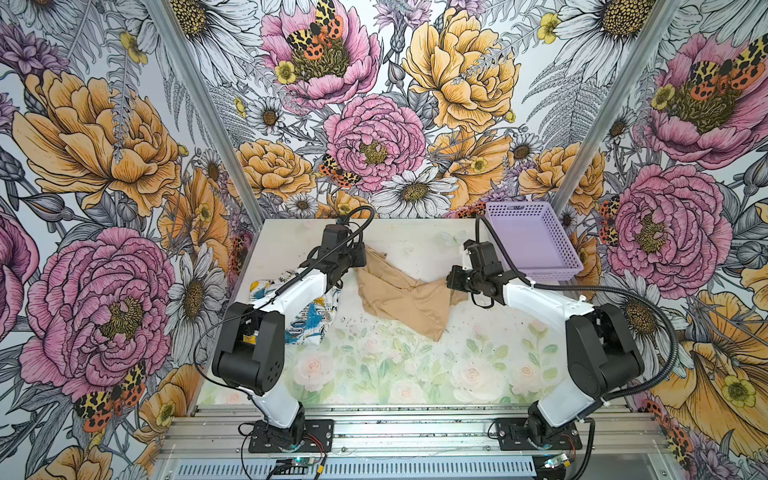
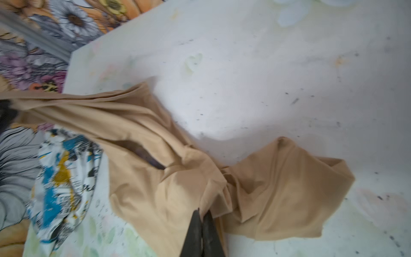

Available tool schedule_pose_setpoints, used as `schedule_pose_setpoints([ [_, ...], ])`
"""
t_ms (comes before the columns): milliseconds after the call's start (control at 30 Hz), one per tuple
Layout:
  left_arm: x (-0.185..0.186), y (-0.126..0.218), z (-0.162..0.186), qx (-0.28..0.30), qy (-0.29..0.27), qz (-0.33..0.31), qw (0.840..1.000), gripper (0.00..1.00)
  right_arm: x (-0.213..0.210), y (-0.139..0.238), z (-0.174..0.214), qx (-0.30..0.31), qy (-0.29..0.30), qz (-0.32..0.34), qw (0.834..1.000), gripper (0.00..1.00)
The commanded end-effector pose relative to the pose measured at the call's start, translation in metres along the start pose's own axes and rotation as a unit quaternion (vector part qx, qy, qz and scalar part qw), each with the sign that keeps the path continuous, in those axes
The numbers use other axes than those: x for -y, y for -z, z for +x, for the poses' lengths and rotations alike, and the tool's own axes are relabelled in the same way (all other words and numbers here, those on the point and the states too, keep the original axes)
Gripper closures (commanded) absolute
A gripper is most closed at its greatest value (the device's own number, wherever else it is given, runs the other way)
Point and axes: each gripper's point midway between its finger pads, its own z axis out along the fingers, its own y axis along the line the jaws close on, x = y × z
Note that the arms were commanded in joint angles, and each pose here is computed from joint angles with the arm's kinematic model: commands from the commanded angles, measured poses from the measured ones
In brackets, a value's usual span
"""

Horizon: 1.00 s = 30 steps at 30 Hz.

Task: Fold and stack the mixed laundry pile
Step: 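Lower the beige garment onto the table with both grippers, then regrasp the T-shirt edge with the right gripper while the left holds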

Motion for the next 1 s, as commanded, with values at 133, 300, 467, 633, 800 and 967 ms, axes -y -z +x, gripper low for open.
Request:
schedule_pose_setpoints([
  [133,-0.022,0.013,-0.014,0.025,0.027,-0.026,0.999,1.0,-0.122,0.052,0.096,-0.139,0.127,-0.204,0.961,1.0],
  [300,-0.025,0.013,-0.019,0.027,0.03,-0.027,0.999,1.0,-0.046,0.045,0.08,-0.105,0.08,-0.057,0.99,0.48],
  [467,-0.019,0.011,-0.019,0.025,0.029,-0.021,0.999,1.0,0.008,0.027,0.034,-0.049,0.02,0.028,0.998,0.33],
  [633,-0.013,0.012,-0.018,0.024,0.026,-0.018,0.999,1.0,0.056,-0.025,0.028,-0.071,-0.039,0.089,0.993,0.31],
  [800,-0.009,0.019,-0.018,0.026,0.022,-0.016,0.999,1.0,0.083,-0.062,0.019,-0.059,-0.06,0.114,0.99,0.31],
  [967,-0.01,0.022,-0.017,0.023,0.019,-0.017,0.999,1.0,0.087,-0.079,0.0,-0.038,-0.079,0.103,0.991,0.57],
])
